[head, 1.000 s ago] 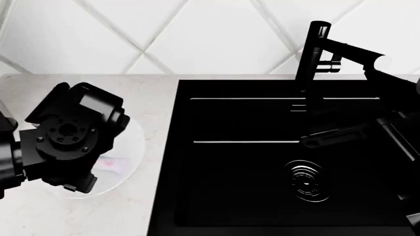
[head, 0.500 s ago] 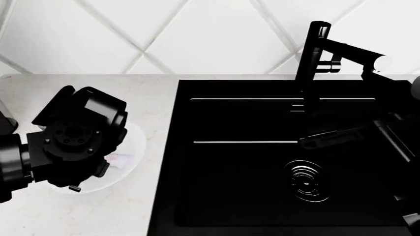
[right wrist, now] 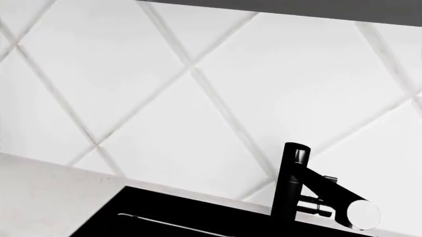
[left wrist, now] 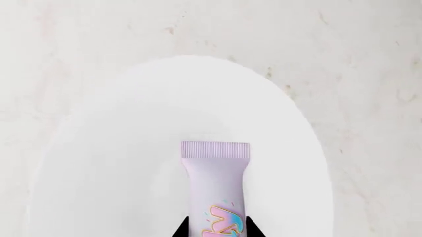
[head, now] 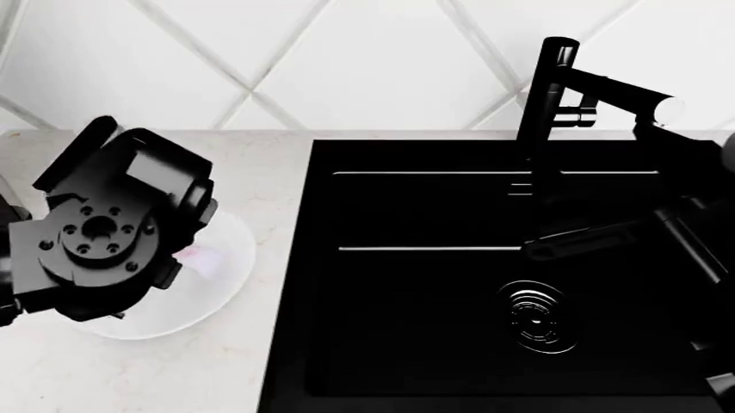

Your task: Move the dessert items from the plate to the tray.

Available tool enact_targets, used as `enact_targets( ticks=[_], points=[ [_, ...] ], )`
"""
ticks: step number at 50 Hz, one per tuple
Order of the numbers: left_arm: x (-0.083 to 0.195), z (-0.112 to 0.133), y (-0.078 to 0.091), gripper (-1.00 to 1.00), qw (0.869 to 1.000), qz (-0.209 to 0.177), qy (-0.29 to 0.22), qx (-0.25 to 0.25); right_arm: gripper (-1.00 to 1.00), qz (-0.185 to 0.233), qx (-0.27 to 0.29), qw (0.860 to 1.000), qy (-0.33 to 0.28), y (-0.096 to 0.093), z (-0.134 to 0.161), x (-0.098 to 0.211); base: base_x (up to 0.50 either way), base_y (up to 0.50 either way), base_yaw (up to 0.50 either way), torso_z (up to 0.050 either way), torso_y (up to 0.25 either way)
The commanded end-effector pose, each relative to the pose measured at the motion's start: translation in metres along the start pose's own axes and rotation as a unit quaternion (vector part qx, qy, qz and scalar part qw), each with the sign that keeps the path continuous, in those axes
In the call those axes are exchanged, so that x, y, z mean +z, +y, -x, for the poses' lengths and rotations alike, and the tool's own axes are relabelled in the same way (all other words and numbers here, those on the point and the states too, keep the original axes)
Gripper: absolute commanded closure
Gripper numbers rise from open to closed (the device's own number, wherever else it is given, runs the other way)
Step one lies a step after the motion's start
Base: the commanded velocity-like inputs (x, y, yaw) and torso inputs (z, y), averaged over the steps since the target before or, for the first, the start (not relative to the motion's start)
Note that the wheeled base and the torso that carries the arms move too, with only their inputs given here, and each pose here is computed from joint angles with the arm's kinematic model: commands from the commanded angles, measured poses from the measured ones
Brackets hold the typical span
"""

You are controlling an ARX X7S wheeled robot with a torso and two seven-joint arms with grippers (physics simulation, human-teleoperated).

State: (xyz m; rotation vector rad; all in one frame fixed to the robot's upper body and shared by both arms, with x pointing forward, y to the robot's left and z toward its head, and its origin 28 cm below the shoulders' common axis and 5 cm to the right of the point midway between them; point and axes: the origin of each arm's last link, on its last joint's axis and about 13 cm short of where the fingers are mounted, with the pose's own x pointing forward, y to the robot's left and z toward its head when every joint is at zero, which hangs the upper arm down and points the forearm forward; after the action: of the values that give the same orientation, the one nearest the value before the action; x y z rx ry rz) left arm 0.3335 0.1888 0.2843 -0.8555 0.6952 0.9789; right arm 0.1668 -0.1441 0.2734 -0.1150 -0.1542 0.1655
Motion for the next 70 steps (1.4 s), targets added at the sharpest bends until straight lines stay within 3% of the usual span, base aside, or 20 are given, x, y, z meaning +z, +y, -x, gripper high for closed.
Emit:
enact_targets(
  ticks=[1, 8, 10, 14, 17, 20, 24, 32, 46, 54, 58, 70],
  points=[
    [0.011, 0.026, 0.013, 1.00, 0.996, -0.034, -0.049, -0.063, -1.00, 0.001, 0.002, 1.000, -0.008, -0.001, 0.003, 0.005, 0.00, 0.00, 0.00, 0.000, 0.000],
    [0.018, 0.028, 0.028, 1.00, 0.979, -0.111, -0.079, -0.150, -1.00, 0.000, -0.001, 1.000, -0.013, -0.002, 0.006, 0.008, 0.00, 0.00, 0.00, 0.000, 0.000],
    [0.019, 0.026, 0.034, 1.00, 0.965, -0.171, -0.075, -0.186, -1.00, 0.001, -0.001, 1.000, -0.013, -0.001, 0.006, 0.009, 0.00, 0.00, 0.00, 0.000, 0.000],
    [0.019, 0.022, 0.041, 1.00, 0.948, -0.226, -0.085, -0.209, -1.00, 0.004, -0.001, 1.000, -0.013, -0.001, 0.006, 0.011, 0.00, 0.00, 0.00, 0.000, 0.000],
    [0.018, 0.020, 0.049, 1.00, 0.930, -0.261, -0.090, -0.243, -1.00, 0.005, -0.004, 1.000, -0.015, -0.002, 0.006, 0.012, 0.00, 0.00, 0.00, 0.000, 0.000],
    [0.018, 0.019, 0.057, 1.00, 0.907, -0.272, -0.091, -0.308, -1.00, 0.005, -0.007, 1.000, -0.015, -0.002, 0.005, 0.011, 0.00, 0.00, 0.00, 0.000, 0.000],
    [0.017, 0.018, 0.069, 1.00, 0.869, -0.298, -0.096, -0.383, -1.00, 0.005, -0.008, 1.000, -0.014, -0.002, 0.005, 0.010, 0.00, 0.00, 0.00, 0.000, 0.000],
    [0.021, 0.019, 0.086, 1.00, 0.824, -0.374, -0.145, -0.399, -1.00, 0.001, -0.013, 1.000, -0.011, -0.002, 0.003, 0.004, 0.00, 0.00, 0.00, 0.000, 0.000],
    [0.032, 0.032, 0.104, 1.00, 0.769, -0.433, -0.207, -0.422, -1.00, 0.008, -0.018, 1.000, -0.009, -0.003, 0.003, -0.001, -0.12, -0.12, 0.00, 0.000, 0.000],
    [0.034, 0.035, 0.105, 1.00, 0.744, -0.440, -0.234, -0.444, -1.00, 0.011, -0.019, 1.000, -0.013, -0.002, 0.002, 0.000, -0.17, -0.41, 0.00, 0.000, 0.000],
    [0.033, 0.038, 0.105, 1.00, 0.723, -0.448, -0.249, -0.464, -1.00, 0.010, -0.024, 1.000, -0.012, -0.003, 0.001, -0.001, -0.05, -0.50, 0.00, 0.000, 0.000],
    [0.033, 0.043, 0.107, 1.00, 0.710, -0.451, -0.256, -0.476, -1.00, 0.014, -0.024, 1.000, -0.006, -0.002, 0.000, -0.004, 0.00, -0.50, 0.00, 0.000, 0.000]
  ],
)
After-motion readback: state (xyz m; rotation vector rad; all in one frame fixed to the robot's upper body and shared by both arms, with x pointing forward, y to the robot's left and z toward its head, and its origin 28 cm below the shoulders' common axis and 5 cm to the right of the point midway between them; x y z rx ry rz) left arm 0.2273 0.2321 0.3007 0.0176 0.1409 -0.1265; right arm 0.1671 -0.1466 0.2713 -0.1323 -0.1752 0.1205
